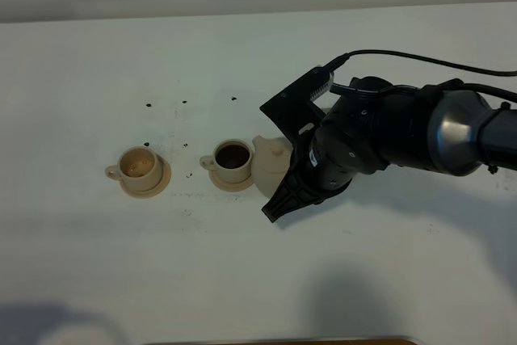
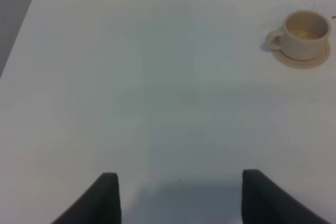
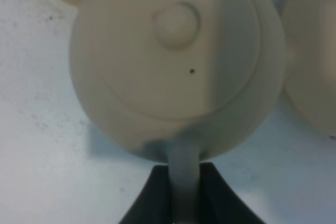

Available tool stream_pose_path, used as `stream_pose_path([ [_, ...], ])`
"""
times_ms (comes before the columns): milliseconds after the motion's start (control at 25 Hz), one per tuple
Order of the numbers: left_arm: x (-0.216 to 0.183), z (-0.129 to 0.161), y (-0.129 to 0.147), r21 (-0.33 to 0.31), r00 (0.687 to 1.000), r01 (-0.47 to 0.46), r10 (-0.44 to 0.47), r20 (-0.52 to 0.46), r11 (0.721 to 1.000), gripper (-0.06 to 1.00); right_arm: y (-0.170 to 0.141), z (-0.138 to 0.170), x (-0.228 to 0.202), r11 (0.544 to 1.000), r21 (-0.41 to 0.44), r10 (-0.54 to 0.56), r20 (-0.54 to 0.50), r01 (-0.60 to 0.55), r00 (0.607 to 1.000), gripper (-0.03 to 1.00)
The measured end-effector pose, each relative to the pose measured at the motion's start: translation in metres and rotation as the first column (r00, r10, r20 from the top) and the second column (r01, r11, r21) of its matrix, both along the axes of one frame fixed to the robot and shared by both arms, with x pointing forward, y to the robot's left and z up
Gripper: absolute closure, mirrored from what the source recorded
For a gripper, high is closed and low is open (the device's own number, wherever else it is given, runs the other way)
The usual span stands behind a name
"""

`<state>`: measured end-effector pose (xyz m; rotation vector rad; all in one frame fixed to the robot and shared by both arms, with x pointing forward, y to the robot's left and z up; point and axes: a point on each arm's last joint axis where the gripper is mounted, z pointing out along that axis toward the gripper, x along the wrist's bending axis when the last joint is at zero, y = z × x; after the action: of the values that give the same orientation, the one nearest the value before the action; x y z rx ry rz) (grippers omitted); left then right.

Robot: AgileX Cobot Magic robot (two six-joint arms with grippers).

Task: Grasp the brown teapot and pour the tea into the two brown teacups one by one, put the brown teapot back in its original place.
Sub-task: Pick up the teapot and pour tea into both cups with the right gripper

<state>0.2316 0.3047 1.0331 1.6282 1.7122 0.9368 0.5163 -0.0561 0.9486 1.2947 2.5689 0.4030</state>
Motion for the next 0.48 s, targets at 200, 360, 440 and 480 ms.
stream_pose_path([
  [200, 0.000, 0.000, 0.000, 0.000, 1.000, 0.000, 0.000, 0.000, 1.000, 0.46, -0.003, 0.027, 0.005, 0.997, -0.071, 0.046, 0.049, -0.042, 0.998, 0.86],
  [360, 0.000, 0.000, 0.000, 0.000, 1.000, 0.000, 0.000, 0.000, 1.000, 0.46, -0.002, 0.051, 0.014, 0.980, -0.154, 0.143, 0.115, -0.125, 0.983, 0.86],
  [440, 0.000, 0.000, 0.000, 0.000, 1.000, 0.000, 0.000, 0.000, 1.000, 0.46, 0.000, 0.059, 0.018, 0.967, -0.182, 0.204, 0.147, -0.176, 0.968, 0.86],
  [480, 0.000, 0.000, 0.000, 0.000, 1.000, 0.000, 0.000, 0.000, 1.000, 0.46, 0.003, 0.062, 0.019, 0.961, -0.194, 0.229, 0.162, -0.197, 0.960, 0.86],
])
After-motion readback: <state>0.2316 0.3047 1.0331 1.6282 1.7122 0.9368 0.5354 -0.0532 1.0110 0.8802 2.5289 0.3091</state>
